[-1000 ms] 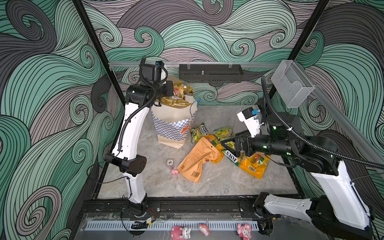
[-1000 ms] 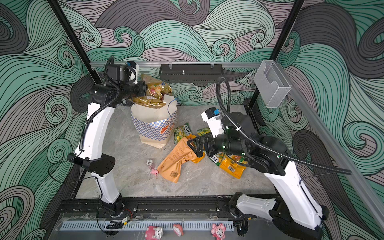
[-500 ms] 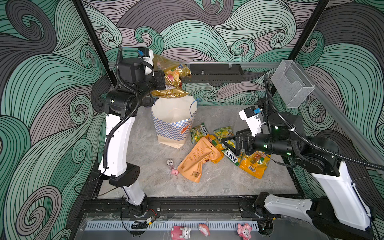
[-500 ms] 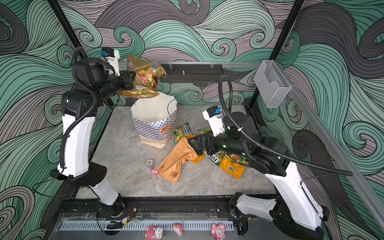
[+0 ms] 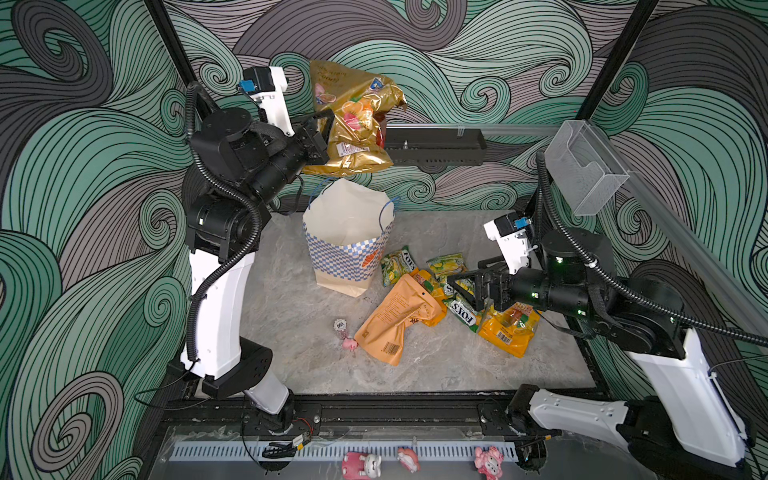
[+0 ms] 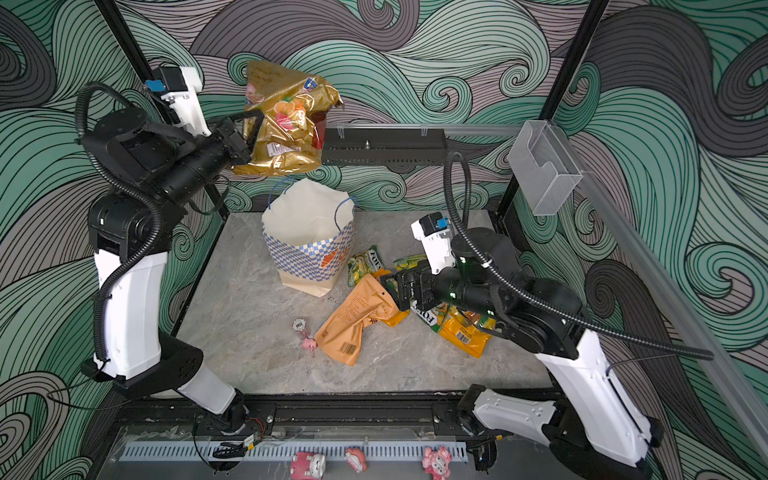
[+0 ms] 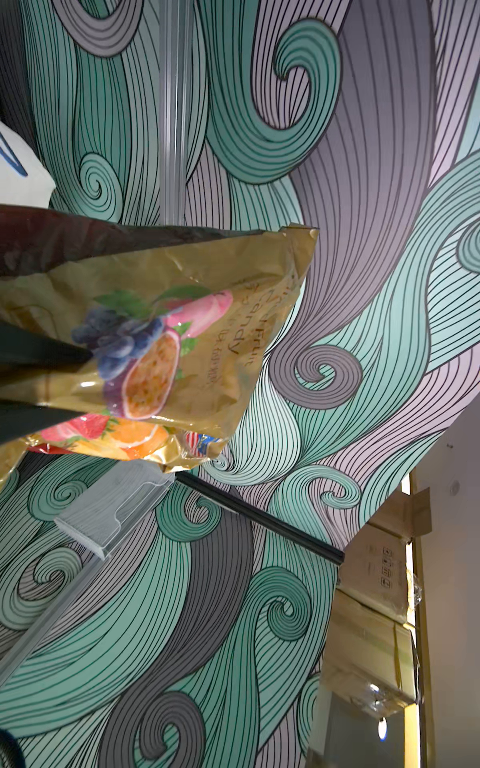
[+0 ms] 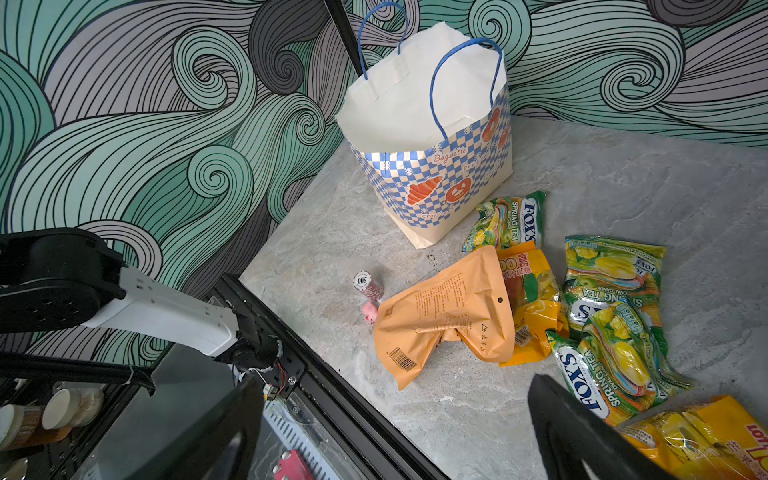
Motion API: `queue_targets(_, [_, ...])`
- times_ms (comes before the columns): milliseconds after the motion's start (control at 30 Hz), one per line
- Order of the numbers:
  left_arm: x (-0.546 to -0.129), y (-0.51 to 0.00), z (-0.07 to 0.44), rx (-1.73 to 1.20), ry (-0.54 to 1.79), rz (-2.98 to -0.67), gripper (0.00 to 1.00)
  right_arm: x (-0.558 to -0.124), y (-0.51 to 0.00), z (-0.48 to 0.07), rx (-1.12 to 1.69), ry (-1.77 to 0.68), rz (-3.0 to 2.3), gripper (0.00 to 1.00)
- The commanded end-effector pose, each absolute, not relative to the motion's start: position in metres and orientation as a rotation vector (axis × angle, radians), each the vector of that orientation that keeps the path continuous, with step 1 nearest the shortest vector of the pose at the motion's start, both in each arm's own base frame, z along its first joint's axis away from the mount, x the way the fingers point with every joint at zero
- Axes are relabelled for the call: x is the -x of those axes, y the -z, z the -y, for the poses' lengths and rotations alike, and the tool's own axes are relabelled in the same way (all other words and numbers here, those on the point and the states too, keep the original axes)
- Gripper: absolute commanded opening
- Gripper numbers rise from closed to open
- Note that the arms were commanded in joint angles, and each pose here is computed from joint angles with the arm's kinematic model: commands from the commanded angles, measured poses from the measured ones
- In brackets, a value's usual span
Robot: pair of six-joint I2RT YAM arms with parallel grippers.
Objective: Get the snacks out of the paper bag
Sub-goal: 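Lift the gold candy bag up out of the checkered bag, then carry the gold candy bag down beside the other snacks and release it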
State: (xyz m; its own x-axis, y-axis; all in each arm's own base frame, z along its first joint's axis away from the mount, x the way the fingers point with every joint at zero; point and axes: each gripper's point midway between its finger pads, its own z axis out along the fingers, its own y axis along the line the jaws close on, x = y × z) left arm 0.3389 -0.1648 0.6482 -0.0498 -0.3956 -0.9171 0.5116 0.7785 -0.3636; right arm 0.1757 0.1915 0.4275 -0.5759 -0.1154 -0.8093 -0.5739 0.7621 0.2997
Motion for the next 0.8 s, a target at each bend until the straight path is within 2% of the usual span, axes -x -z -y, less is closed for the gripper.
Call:
queue_targets(0, [-0.294,-0.714,0.181,-0.189,0.878,-1.174,0.00,-0.181,-0.432,-0.179,0.470,-0.631,-2.083,0.99])
queue_targets(333, [-0.278,-0.667,0.260,-0.410,0.894,-1.295,0.00,-0.195,-0.456,-0.103,0.257,-0.284,-1.932,0.99])
queue_targets(567, [-0.266,-0.592,0.309,-0.594,0.851,-1.457,0.00,-0.188,-0.487,-0.044,0.103,-0.103,-1.774,0.99])
queue_targets(767, [-0.255,-0.513,0.355,-0.710,0.891,-1.584,0.00,-0.183,-0.501,-0.027,0.037,-0.074,-1.697,0.99])
